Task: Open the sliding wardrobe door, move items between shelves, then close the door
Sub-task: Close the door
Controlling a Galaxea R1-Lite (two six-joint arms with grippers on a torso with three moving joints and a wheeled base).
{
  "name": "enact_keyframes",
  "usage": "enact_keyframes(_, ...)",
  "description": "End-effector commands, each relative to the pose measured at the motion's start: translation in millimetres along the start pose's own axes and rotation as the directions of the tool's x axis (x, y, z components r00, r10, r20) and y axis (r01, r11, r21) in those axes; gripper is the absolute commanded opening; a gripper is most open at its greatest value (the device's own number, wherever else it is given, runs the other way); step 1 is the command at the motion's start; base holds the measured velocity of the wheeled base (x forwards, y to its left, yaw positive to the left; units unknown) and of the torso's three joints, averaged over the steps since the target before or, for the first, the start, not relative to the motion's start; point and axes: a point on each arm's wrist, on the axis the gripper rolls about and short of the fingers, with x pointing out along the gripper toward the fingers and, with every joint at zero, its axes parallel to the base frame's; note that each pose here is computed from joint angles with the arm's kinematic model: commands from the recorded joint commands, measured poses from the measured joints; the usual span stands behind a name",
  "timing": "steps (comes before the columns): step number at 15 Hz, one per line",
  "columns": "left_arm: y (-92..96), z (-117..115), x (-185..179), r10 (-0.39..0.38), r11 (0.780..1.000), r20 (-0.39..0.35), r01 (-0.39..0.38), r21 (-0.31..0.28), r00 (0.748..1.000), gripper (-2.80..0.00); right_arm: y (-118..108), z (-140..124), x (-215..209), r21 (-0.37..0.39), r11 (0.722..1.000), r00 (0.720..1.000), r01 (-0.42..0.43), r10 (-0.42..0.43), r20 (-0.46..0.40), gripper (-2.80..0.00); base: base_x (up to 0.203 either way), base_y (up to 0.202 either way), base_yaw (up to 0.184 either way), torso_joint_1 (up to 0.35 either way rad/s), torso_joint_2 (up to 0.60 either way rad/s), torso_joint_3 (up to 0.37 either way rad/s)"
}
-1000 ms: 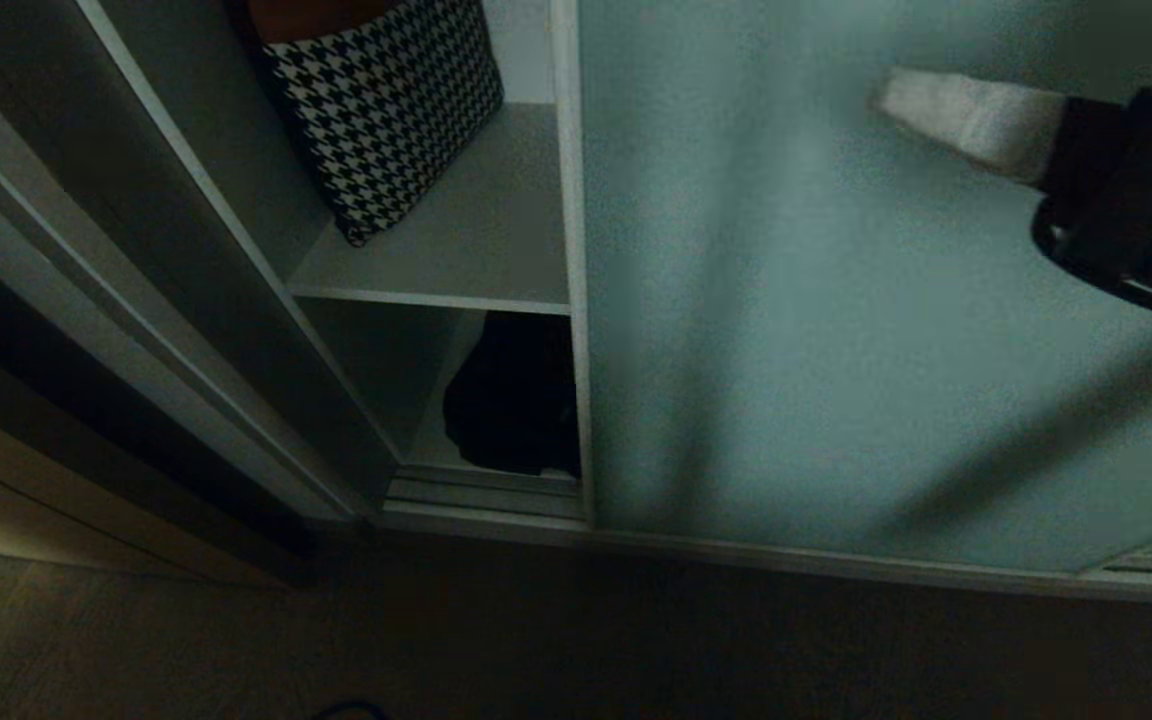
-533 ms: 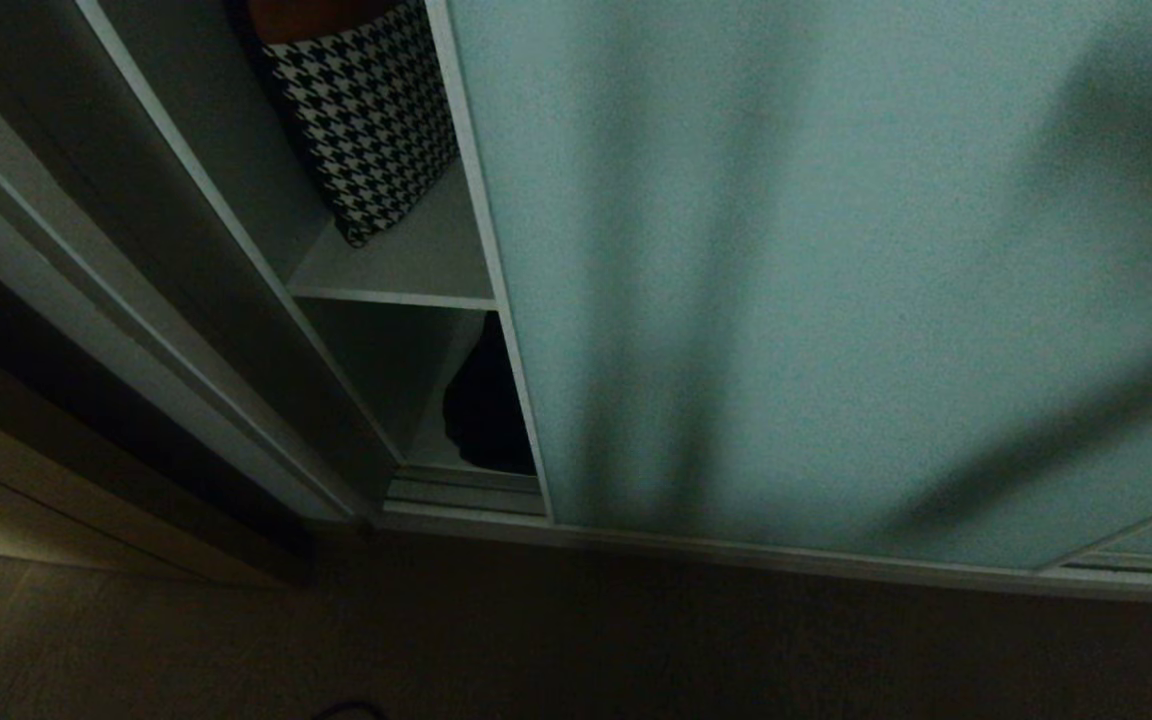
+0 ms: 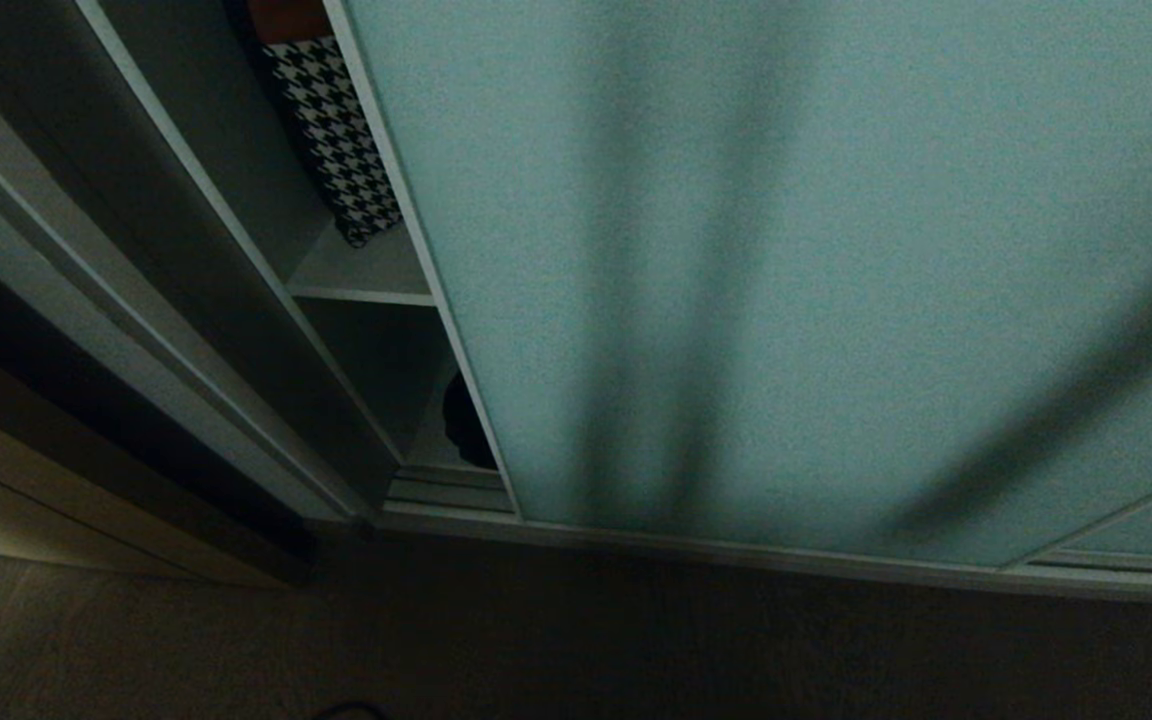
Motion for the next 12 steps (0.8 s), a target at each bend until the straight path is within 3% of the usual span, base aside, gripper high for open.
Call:
enact_keyframes(1, 0.0, 0.0, 0.1, 0.001, 1.000, -0.001, -0.001, 0.000, 1.000, -2.80, -10.7, 13.4, -5.4, 0.006, 0.992, 0.990, 0.124, -0.124, 0.067, -2.80, 0.000, 0.000, 0.000, 0.000, 0.00, 0.000)
enact_keyframes(4, 0.0, 0.0, 0.1, 0.000, 1.000, -0.001, 0.000, 0.000, 1.000, -2.80, -28.0, 35.3, -9.2, 0.048, 0.942, 0.928, 0.332, -0.336, 0.162, -2.80, 0.000, 0.000, 0.000, 0.000, 0.00, 0.000)
enact_keyframes(7, 0.0, 0.0, 0.1, 0.000, 1.000, -0.001, 0.000, 0.000, 1.000, -2.80, -57.7, 56.3, -1.7, 0.087, 0.846, 0.816, 0.526, -0.531, 0.228, -2.80, 0.000, 0.000, 0.000, 0.000, 0.00, 0.000)
enact_keyframes(9, 0.0, 0.0, 0.1, 0.000, 1.000, -0.001, 0.000, 0.000, 1.000, -2.80, -86.9, 69.2, 8.9, 0.107, 0.786, 0.749, 0.609, -0.614, 0.248, -2.80, 0.000, 0.000, 0.000, 0.000, 0.00, 0.000)
enact_keyframes(10, 0.0, 0.0, 0.1, 0.000, 1.000, -0.001, 0.000, 0.000, 1.000, -2.80, -102.7, 73.7, 13.8, 0.109, 0.767, 0.730, 0.633, -0.638, 0.246, -2.80, 0.000, 0.000, 0.000, 0.000, 0.00, 0.000)
enact_keyframes(12, 0.0, 0.0, 0.1, 0.002, 1.000, -0.001, -0.002, 0.000, 1.000, -2.80, -130.9, 79.5, 24.0, 0.106, 0.757, 0.727, 0.644, -0.650, 0.221, -2.80, 0.000, 0.000, 0.000, 0.000, 0.00, 0.000)
